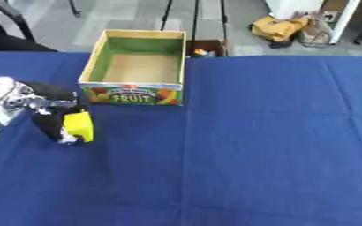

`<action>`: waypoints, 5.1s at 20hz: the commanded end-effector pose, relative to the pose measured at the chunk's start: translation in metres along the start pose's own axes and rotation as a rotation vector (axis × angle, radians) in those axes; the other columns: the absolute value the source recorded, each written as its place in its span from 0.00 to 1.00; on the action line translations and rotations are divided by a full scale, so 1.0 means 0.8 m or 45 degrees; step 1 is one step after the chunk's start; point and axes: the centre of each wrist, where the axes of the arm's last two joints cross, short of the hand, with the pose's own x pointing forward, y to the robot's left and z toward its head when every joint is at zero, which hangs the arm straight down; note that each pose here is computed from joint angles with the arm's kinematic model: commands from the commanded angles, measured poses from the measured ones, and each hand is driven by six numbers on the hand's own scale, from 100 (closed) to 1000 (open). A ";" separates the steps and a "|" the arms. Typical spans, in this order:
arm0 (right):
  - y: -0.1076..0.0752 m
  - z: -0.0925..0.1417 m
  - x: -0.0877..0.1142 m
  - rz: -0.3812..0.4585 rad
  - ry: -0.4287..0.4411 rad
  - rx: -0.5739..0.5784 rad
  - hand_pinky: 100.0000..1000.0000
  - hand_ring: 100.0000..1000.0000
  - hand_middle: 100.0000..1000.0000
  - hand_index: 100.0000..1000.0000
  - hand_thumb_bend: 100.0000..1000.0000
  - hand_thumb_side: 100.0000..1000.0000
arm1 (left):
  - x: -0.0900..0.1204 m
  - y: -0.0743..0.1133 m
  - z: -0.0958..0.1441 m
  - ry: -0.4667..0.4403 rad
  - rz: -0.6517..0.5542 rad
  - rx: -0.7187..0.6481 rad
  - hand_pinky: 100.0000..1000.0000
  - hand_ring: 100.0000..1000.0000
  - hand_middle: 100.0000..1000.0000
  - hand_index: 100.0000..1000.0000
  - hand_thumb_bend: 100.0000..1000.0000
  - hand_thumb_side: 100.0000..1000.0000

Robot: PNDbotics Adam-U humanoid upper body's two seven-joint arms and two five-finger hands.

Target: Pick up objects on the table and place them in the box.

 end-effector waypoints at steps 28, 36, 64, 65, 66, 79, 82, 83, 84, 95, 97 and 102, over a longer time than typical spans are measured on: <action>-0.002 -0.004 0.005 0.004 -0.044 -0.014 0.73 0.83 0.59 0.83 0.00 0.90 | 0.006 0.101 0.135 0.083 -0.057 0.353 0.42 0.44 0.38 0.57 0.00 0.50; -0.001 -0.011 0.007 -0.001 -0.074 -0.018 0.73 0.83 0.59 0.83 0.00 0.90 | -0.008 0.140 0.138 0.138 0.017 0.522 0.40 0.42 0.36 0.56 0.00 0.50; 0.003 -0.041 0.018 -0.076 -0.153 -0.042 0.72 0.84 0.55 0.83 0.00 0.87 | -0.049 0.153 0.078 0.320 0.129 0.858 0.40 0.42 0.36 0.55 0.00 0.49; 0.003 -0.041 0.019 -0.078 -0.154 -0.044 0.72 0.84 0.55 0.83 0.00 0.87 | -0.049 0.152 0.076 0.324 0.125 0.865 0.41 0.42 0.36 0.56 0.00 0.49; 0.004 -0.042 0.019 -0.082 -0.155 -0.045 0.72 0.84 0.55 0.83 0.00 0.87 | -0.050 0.151 0.075 0.330 0.121 0.872 0.41 0.42 0.36 0.56 0.00 0.49; 0.004 -0.044 0.020 -0.099 -0.153 -0.046 0.72 0.83 0.54 0.83 0.00 0.86 | -0.065 0.130 0.054 0.421 0.109 0.817 0.46 0.47 0.41 0.66 0.00 0.49; 0.004 -0.044 0.020 -0.102 -0.151 -0.049 0.71 0.83 0.54 0.82 0.00 0.85 | -0.067 0.126 0.052 0.430 0.102 0.771 0.52 0.54 0.47 0.78 0.00 0.50; 0.004 -0.044 0.020 -0.103 -0.150 -0.050 0.71 0.83 0.54 0.83 0.00 0.85 | -0.067 0.126 0.051 0.432 0.099 0.762 0.53 0.55 0.47 0.79 0.00 0.50; 0.004 -0.044 0.020 -0.103 -0.149 -0.052 0.71 0.83 0.54 0.82 0.00 0.85 | -0.067 0.125 0.051 0.435 0.096 0.758 0.54 0.59 0.51 0.86 0.00 0.50; 0.002 -0.041 0.018 -0.096 -0.136 -0.054 0.71 0.83 0.54 0.82 0.00 0.84 | -0.066 0.127 0.055 0.447 0.050 0.777 0.68 0.84 0.86 1.00 0.06 0.51; 0.002 -0.041 0.018 -0.096 -0.134 -0.054 0.71 0.83 0.54 0.82 0.00 0.84 | -0.066 0.127 0.055 0.446 0.046 0.779 0.72 0.88 0.91 1.00 0.11 0.53; 0.003 -0.039 0.017 -0.095 -0.129 -0.055 0.71 0.83 0.54 0.82 0.00 0.84 | -0.063 0.130 0.058 0.442 0.027 0.798 0.77 0.91 0.94 1.00 0.18 0.54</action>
